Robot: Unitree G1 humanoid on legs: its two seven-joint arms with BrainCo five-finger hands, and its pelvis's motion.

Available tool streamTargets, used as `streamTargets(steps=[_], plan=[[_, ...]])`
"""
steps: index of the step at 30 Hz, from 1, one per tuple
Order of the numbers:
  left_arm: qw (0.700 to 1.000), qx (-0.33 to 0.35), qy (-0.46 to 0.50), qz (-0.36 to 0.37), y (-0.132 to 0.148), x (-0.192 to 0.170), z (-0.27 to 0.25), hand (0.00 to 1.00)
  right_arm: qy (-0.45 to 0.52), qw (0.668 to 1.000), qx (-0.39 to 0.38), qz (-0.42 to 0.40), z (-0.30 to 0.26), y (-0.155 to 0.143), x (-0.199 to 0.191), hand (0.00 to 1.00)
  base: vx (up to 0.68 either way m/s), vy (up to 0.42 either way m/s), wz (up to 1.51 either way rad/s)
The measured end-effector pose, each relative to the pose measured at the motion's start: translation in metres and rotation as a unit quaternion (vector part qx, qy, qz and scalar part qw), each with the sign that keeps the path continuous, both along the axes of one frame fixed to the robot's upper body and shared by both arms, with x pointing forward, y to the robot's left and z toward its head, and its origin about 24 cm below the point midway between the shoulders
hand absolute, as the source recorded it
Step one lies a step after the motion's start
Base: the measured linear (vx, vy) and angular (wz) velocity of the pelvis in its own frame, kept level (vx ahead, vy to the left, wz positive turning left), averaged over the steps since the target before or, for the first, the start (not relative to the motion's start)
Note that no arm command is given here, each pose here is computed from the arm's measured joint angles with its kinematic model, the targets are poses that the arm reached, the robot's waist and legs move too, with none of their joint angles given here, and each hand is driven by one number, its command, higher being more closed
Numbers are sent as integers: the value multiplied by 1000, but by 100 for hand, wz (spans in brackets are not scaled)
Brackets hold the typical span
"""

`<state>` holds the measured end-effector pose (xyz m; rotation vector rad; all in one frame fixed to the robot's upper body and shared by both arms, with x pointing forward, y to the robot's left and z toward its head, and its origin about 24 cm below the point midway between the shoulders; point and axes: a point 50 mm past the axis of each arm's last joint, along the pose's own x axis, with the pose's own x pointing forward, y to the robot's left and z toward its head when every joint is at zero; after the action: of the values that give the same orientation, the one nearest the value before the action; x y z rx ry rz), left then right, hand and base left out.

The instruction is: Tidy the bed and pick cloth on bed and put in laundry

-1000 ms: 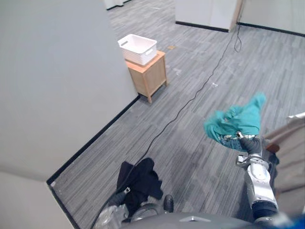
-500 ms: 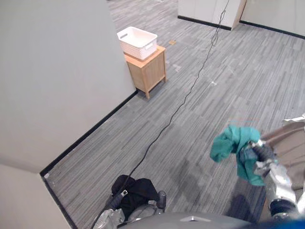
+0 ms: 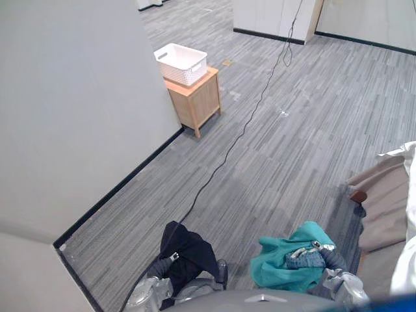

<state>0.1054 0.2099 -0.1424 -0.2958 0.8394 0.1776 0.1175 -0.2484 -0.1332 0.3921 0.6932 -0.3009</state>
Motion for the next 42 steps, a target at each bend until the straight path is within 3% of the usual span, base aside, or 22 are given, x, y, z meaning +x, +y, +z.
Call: streamTargets(steps=[4, 8, 14, 17, 26, 36, 42], plan=[[999, -50, -19, 7, -6, -2, -1, 100, -16, 1000, 12, -18, -4, 17, -5, 100, 66, -11, 5], [985, -92, -148, -15, -17, 35, 25, 100, -106, 994, -31, -7, 15, 16, 16, 100, 73, -18, 13], [949, -43, -308, -40, -44, 69, 68, 100, -258, 963, -60, 51, 55, 26, 60, 100, 30, -28, -47], [937, -27, -346, -49, -60, 81, 84, 100, -273, 958, -58, 65, 63, 32, 64, 100, 78, 23, -34], [932, -29, -351, -88, -89, 90, 92, 100, -162, 986, -22, 38, 35, 60, 5, 100, 243, -17, 44], [935, -54, -332, -109, -106, 82, 86, 100, -151, 987, -34, 39, 37, 62, 10, 100, 361, -235, -12], [952, -57, -299, -40, -95, 58, 75, 100, -186, 978, -44, 89, 49, 57, 30, 100, 369, -127, -36]])
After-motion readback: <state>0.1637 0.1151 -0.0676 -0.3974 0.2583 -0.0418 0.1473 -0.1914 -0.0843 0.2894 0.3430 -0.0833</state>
